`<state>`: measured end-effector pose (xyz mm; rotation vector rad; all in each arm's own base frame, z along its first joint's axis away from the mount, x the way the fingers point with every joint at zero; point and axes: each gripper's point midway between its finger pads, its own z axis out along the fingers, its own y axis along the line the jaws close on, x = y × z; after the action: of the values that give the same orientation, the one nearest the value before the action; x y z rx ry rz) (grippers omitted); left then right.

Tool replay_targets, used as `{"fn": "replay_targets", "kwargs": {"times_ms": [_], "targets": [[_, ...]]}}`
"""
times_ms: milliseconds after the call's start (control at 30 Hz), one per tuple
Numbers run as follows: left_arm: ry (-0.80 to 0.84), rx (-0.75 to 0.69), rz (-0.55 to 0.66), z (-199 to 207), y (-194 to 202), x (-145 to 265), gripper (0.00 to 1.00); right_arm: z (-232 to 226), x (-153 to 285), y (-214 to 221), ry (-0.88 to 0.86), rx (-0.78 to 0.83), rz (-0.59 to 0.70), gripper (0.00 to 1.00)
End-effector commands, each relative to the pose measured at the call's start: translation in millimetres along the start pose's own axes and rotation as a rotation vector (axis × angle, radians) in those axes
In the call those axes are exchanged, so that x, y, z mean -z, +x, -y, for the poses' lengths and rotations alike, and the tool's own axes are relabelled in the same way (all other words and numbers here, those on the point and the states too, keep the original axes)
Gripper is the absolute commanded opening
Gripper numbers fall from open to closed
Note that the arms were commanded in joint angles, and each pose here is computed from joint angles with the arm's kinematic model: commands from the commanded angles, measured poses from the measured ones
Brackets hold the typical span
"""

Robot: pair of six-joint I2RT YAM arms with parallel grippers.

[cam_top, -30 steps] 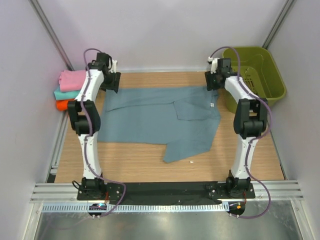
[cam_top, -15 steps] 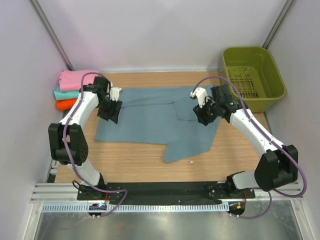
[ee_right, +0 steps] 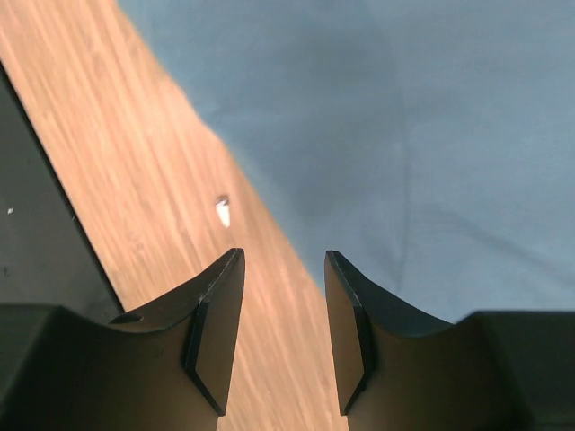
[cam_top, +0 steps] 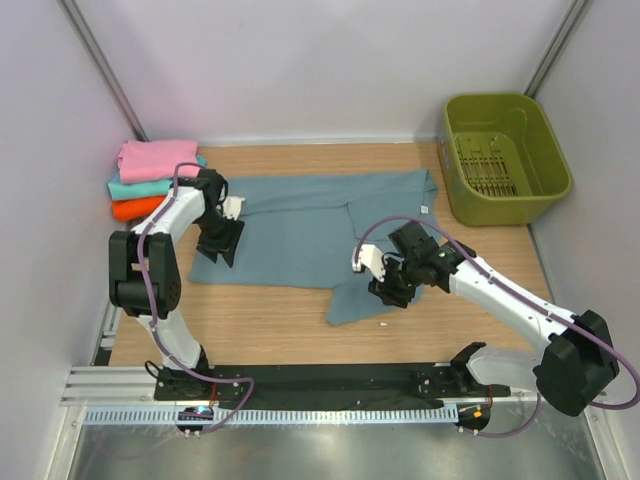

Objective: Fold and stack the t-shirts
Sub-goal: Fold the tshirt

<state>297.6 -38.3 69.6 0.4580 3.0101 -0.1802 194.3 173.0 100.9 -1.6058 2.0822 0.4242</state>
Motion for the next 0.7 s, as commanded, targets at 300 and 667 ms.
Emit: {"fn": "replay_targets", "kwargs": {"times_ms": [300, 667], "targets": [[-0.104, -0.045, -0.032, -21.9, 7.8, -6.5, 0.49, -13.5, -23.3, 34.8, 0.024, 0.111, -0.054, 0.47], [-0.170, 0.003, -0.073, -78.3, 30.5, 2.9, 0.48, -4.6, -36.8, 36.5, 0.077, 0.112, -0.033, 0.48]]}}
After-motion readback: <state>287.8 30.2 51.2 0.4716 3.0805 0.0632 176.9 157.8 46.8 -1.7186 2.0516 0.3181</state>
